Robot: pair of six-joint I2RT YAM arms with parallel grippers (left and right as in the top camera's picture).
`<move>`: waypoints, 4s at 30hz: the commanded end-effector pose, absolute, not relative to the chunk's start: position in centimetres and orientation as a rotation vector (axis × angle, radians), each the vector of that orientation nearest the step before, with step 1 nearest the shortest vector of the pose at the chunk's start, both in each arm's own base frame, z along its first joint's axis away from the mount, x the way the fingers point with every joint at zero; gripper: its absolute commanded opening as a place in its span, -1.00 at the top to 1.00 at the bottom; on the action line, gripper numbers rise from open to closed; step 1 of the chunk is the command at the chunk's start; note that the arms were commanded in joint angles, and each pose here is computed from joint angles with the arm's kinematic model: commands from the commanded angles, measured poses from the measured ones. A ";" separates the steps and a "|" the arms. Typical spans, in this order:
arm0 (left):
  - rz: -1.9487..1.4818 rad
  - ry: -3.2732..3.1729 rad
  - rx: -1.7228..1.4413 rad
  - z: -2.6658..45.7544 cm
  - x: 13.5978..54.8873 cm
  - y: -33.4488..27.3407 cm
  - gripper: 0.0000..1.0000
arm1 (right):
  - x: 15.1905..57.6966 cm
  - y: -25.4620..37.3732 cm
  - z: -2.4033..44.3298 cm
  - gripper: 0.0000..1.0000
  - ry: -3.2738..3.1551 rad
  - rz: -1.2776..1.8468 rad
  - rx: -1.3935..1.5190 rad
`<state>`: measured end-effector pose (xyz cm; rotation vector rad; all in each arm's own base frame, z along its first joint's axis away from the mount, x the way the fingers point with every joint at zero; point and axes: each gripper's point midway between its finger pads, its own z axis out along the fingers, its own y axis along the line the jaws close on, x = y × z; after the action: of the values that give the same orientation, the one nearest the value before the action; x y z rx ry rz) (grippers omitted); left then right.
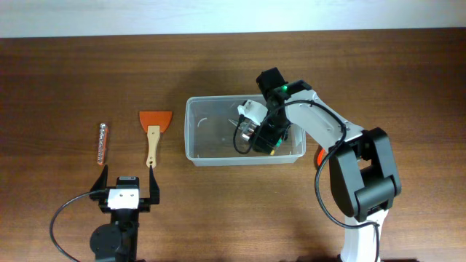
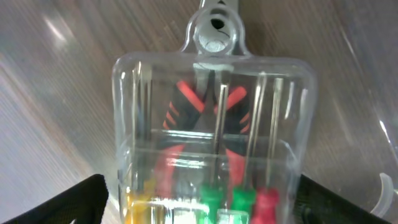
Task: Pack container
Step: 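Lower the screwdriver case into the container and open the right gripper, then raise the right gripper out of the container and move right, then move the right gripper over the red-black diagonal cutters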
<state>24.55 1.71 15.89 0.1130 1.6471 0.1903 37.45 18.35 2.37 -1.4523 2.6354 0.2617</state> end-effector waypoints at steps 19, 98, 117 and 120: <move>0.193 1.649 0.096 15.7 24.5 2.0 -0.98 | 43.6 13.9 27.8 -0.97 2.479 -0.097 -1.042; 0.193 1.649 0.096 15.7 24.5 2.0 -0.98 | 35.5 -5.2 4.0 -0.97 2.951 0.211 -0.805; 0.193 1.649 0.096 15.7 24.5 2.0 -0.99 | 35.5 -3.8 1.8 -0.98 2.967 0.214 -0.933; 0.193 1.649 0.096 15.7 24.5 2.0 -0.98 | 34.9 -3.7 1.5 -0.97 2.985 0.202 -0.951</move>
<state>24.54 1.71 15.91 0.1130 1.6460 0.1905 35.88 -4.13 2.41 -0.8984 2.9603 0.1913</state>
